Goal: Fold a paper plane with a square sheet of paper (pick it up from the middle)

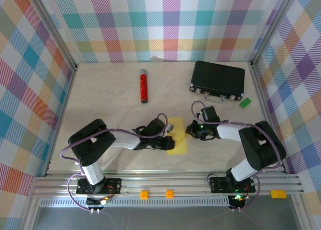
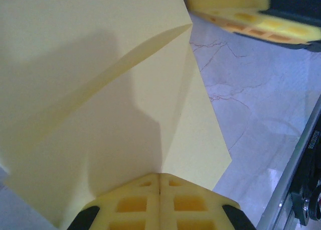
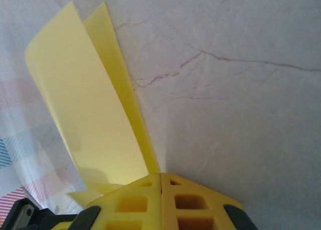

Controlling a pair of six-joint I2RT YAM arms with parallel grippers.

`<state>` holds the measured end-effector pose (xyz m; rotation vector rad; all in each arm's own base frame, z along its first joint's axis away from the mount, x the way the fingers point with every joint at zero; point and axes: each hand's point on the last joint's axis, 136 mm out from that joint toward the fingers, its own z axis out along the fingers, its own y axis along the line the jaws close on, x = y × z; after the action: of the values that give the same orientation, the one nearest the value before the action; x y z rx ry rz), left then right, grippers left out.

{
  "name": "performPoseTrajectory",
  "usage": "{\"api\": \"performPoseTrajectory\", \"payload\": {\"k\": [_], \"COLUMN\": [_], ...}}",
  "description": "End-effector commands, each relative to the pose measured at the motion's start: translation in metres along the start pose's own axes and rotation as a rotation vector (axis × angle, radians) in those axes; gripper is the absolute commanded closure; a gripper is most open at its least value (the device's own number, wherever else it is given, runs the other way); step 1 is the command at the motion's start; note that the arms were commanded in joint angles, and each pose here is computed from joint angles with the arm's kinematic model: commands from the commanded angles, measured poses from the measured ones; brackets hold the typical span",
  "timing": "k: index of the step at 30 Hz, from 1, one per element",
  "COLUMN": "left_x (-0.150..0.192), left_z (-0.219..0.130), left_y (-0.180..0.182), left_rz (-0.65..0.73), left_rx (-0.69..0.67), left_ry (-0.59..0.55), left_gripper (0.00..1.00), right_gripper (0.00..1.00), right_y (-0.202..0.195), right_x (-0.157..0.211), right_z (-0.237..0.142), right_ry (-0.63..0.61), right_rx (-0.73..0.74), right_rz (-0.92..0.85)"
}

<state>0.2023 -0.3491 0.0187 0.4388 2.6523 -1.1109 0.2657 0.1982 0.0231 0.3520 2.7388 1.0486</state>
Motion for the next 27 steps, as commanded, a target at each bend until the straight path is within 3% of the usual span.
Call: {"api": "performPoseTrajectory", "payload": {"k": [1,7,20,27], "left_x": [0.047,0.045,0.045,0.045], "left_z": [0.002,-0.001,0.004,0.007], "left_y": [0.049,0.048,0.049,0.049], "left_rz": [-0.084,-0.084,-0.093,-0.095], "left_rx": [-0.167,-0.173,-0.164,-0.161], "left_ry": [0.154,0.143,0.145,0.151], "left_gripper": [1.0,1.0,1.0,1.0], "right_gripper": [1.0,1.0,0.96,1.0], "right_y": [0.015,0.033,0.045,0.047], "right_x": [-0.005,0.006,0.022,0.028], "right_z": [-0.015,-0.017,-0.008,0.001], "right_ry": [-0.038,0.0,0.059,0.086], "right_rx": [-0.041,-0.118,-0.131,-0.109], "right_rz": [-0.038,-0.05,-0.083,-0.077]}}
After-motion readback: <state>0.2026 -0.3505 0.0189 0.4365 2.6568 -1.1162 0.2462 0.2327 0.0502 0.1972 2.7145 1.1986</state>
